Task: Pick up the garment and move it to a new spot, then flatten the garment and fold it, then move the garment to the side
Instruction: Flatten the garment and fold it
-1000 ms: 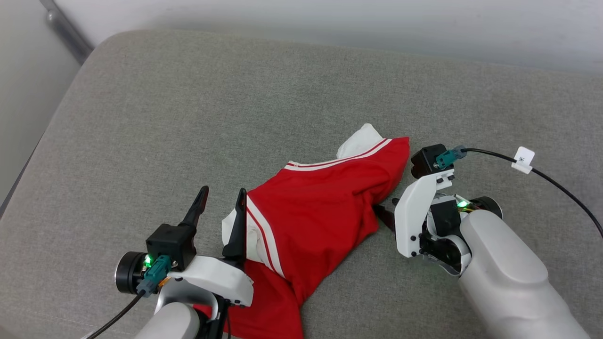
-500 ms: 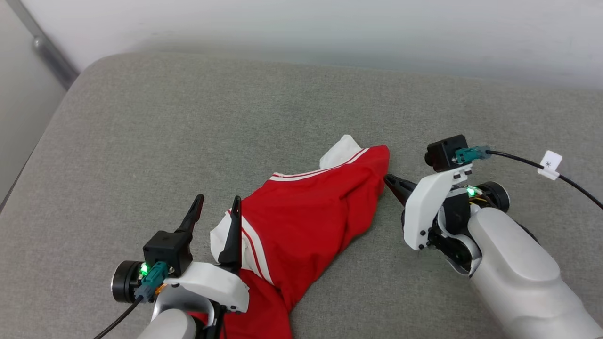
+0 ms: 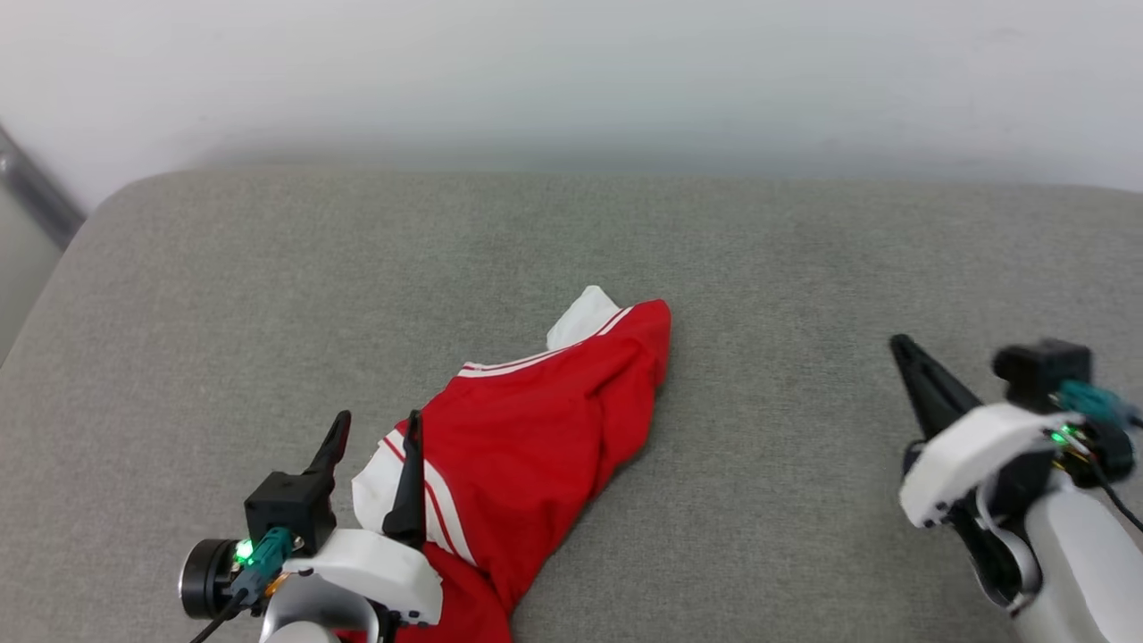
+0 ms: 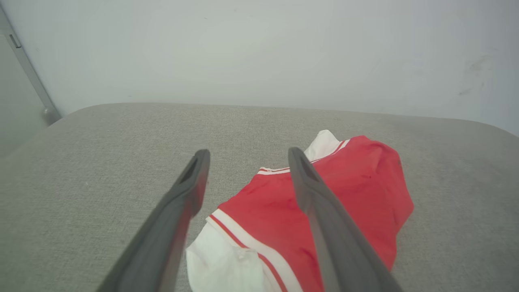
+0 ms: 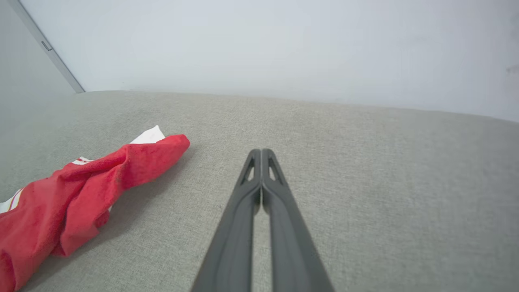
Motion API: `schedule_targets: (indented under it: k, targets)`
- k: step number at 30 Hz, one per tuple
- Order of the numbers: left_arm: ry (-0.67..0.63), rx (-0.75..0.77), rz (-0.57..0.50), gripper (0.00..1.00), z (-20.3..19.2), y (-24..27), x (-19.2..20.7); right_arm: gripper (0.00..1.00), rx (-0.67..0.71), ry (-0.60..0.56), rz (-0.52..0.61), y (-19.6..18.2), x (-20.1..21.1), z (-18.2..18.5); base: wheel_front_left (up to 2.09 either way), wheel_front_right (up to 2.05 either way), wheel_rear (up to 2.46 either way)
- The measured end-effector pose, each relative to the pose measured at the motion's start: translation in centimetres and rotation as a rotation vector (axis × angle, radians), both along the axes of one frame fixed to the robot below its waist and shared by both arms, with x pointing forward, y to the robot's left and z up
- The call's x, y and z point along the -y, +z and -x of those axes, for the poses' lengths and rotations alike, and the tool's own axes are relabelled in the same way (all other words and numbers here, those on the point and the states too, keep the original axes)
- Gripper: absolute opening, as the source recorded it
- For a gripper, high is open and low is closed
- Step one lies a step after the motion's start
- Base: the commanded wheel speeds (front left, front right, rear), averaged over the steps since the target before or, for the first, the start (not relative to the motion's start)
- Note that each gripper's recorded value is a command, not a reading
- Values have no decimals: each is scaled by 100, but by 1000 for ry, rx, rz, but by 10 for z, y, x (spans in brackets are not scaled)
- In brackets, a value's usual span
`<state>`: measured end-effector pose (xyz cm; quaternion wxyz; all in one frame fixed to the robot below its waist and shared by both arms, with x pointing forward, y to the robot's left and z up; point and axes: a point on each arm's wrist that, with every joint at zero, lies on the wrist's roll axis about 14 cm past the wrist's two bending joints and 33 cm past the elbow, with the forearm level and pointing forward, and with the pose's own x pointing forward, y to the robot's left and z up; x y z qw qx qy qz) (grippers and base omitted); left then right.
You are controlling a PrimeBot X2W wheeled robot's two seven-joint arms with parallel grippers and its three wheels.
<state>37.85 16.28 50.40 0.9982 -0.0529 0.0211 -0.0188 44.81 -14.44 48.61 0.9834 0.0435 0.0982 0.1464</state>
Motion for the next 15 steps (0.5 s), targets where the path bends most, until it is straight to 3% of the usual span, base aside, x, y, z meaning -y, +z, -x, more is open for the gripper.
schedule_targets:
  k: [4,5,6,15]
  targets:
    - [1,4,-7,100,3,2,0,0,114,-80,-24,18,20,24,0,0,0]
    - [1,6,-8,100,3,3,0,38,128,-92,-21,19,22,31,0,0,0]
    - [1,7,-9,100,3,4,0,99,138,-108,-28,21,24,37,0,0,0]
    - [1,2,-16,100,7,5,-1,100,89,-163,-60,12,24,71,0,0,0]
